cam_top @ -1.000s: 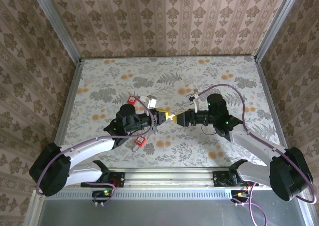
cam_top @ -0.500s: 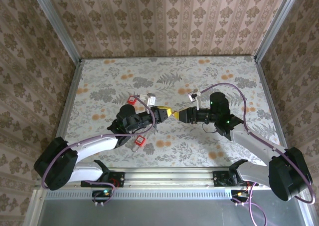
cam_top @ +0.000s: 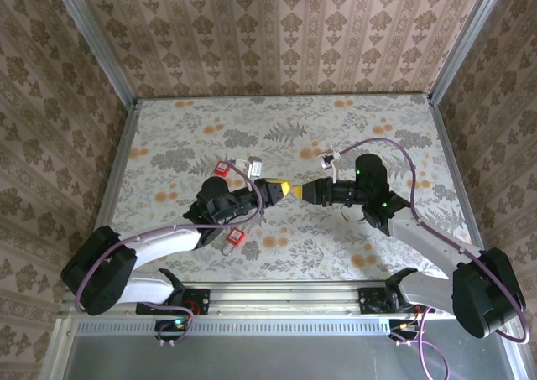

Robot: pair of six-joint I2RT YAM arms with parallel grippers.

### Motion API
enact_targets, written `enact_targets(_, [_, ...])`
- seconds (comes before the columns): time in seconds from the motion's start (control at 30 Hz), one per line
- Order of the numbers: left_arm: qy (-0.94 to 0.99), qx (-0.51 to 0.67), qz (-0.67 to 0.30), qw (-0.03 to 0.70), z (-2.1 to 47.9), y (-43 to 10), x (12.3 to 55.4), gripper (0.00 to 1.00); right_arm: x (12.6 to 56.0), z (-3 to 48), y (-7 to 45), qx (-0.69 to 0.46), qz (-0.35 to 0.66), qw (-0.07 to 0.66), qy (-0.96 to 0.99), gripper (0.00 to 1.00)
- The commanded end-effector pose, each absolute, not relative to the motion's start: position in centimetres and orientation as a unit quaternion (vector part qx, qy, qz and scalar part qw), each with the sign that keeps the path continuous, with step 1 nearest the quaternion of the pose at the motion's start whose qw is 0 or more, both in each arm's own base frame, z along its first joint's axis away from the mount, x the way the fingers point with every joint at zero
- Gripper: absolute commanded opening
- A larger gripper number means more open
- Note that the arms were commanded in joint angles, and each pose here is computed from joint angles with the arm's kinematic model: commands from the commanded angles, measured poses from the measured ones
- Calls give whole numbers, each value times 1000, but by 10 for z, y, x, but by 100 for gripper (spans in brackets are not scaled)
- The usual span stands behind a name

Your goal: Unlock with the key

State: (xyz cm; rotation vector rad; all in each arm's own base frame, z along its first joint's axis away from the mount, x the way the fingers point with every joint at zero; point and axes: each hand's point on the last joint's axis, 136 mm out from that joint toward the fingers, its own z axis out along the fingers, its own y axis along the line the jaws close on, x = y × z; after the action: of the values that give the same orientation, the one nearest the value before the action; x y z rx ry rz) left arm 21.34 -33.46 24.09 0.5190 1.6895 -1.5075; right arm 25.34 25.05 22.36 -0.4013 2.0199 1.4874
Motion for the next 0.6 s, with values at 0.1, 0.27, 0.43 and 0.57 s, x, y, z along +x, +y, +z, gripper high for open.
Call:
enact_targets(0.1, [652,204,-610,400,245,-336,213,0,248,234,252,-165,576,301,742,28])
enact_targets(0.27, [652,204,-612,399,244,-337,213,0,247,233,252,-164,577,299,742,26])
enact_targets(0.43, [654,205,-611,397,241,-339,213,0,246,234,252,-165,580,298,740,20])
enact_targets(0.57, [655,204,-610,397,240,-340,214,0,245,235,253,-166,583,297,738,13])
